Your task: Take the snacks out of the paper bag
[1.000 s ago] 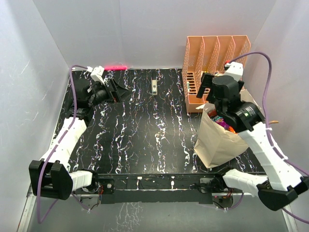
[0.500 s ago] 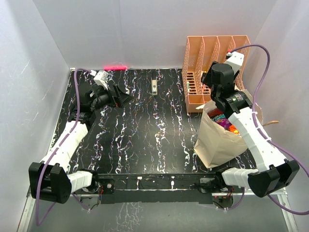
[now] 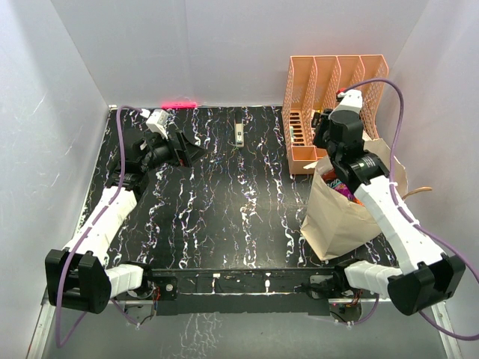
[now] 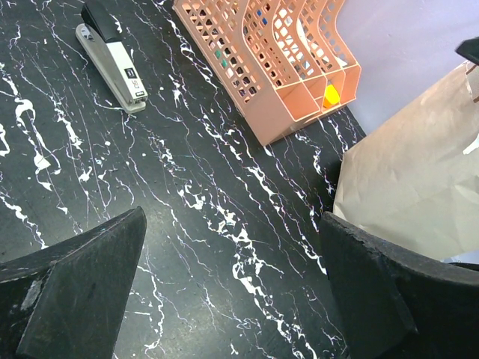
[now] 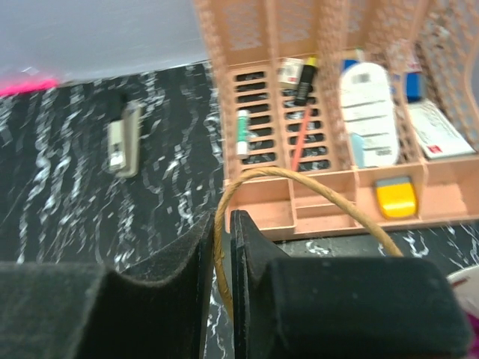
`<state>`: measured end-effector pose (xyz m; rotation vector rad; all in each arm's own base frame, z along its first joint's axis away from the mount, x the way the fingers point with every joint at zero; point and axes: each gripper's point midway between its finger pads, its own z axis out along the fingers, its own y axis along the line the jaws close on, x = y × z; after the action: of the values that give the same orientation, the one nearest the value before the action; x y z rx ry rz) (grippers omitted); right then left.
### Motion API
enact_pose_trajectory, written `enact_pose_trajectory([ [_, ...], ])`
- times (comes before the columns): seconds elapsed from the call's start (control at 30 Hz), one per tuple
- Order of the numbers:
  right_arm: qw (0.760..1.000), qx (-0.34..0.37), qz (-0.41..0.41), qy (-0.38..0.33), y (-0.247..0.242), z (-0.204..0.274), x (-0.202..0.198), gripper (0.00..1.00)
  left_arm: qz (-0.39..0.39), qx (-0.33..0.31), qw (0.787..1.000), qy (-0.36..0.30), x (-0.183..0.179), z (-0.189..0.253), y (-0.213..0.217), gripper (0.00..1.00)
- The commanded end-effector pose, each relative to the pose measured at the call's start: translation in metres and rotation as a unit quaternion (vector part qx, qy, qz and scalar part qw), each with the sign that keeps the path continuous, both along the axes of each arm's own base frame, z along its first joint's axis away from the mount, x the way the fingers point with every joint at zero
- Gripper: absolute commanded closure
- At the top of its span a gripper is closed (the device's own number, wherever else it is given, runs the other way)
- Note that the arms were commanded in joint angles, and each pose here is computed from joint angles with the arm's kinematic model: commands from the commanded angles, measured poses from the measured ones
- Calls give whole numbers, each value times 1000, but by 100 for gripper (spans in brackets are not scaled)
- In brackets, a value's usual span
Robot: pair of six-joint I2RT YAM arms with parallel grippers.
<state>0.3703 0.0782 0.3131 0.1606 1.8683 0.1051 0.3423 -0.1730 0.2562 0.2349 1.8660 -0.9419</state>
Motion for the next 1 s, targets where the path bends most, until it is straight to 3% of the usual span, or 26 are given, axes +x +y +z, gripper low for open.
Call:
enact_pose_trajectory([
  [0.0, 985, 14, 156, -69, 42, 44, -28, 86, -3, 2, 1000, -17, 1, 6, -1, 2],
  [0.3, 942, 55, 330, -18, 90, 35, -82, 92, -5, -3, 1000, -11, 1, 4, -2, 2],
  [0.43, 909, 87, 407, -7, 113, 38, -106, 92, -7, -7, 1000, -5, 2, 1, -3, 2],
  [0.63, 837, 148, 527, 15, 147, 44, -148, 92, -6, -6, 1000, -2, 3, -1, -3, 2],
  [0.77, 815, 156, 558, 22, 164, 45, -166, 91, -4, -5, 1000, 1, 3, -3, -3, 2],
  [0.87, 811, 163, 562, 29, 171, 46, -171, 82, -2, -4, 1000, 4, 4, -6, -2, 2],
  [0.97, 837, 155, 523, 44, 161, 46, -165, 69, -2, -2, 1000, 4, 4, -5, -2, 2],
])
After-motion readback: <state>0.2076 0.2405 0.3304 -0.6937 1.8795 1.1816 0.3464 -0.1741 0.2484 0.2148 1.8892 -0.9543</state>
